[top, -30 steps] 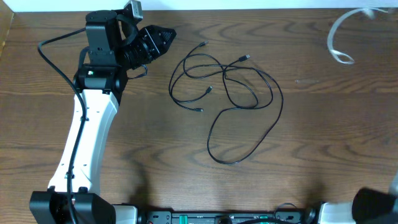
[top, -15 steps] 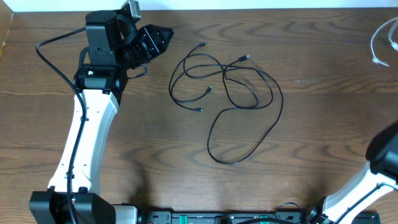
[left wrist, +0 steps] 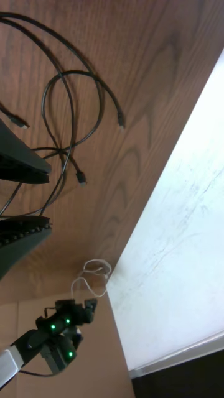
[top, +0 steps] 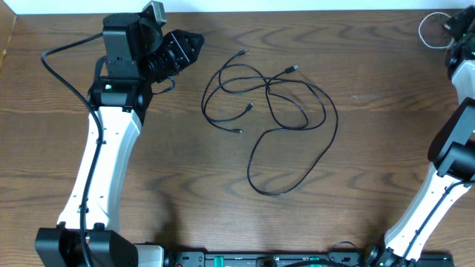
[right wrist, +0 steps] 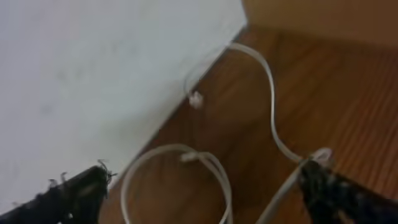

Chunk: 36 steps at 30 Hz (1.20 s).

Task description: Untangle cables

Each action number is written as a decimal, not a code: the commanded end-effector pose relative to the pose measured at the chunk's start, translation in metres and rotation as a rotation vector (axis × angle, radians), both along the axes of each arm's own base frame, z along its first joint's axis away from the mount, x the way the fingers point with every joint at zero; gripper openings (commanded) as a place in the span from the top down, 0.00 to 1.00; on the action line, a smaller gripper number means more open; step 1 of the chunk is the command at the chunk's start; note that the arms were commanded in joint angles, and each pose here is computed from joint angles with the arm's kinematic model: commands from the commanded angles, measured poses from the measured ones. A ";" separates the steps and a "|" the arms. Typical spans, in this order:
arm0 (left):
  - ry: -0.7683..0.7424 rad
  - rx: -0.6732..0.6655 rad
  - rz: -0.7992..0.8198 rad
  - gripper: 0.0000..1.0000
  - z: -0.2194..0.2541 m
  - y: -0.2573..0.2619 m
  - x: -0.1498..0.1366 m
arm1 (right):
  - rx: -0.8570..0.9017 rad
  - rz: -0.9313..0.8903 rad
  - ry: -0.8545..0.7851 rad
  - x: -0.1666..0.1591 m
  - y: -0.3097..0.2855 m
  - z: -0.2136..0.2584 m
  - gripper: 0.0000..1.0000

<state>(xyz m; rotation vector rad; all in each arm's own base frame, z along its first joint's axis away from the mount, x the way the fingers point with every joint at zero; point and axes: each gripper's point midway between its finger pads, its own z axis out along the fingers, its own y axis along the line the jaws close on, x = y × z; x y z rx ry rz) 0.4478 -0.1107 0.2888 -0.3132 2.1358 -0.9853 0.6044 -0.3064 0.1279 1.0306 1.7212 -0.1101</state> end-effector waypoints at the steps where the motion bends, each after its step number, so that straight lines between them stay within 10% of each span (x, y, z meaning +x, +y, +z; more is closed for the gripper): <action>1: -0.049 0.017 0.002 0.76 0.017 0.001 -0.001 | -0.042 0.106 0.031 0.003 0.013 0.020 0.01; 15: -0.064 0.104 -0.049 0.76 0.007 0.001 -0.006 | 0.030 0.315 0.060 -0.057 0.082 0.149 0.01; 20: 0.005 0.146 -0.084 0.76 -0.013 0.000 -0.017 | 0.125 0.865 -0.042 -0.069 0.185 0.186 0.01; 26: 0.103 0.152 -0.161 0.76 -0.042 -0.029 -0.026 | 0.245 1.024 0.112 -0.091 0.243 0.149 0.01; 36: 0.240 0.195 -0.439 0.43 -0.119 -0.145 -0.057 | 0.179 1.015 0.467 -0.117 0.299 0.091 0.01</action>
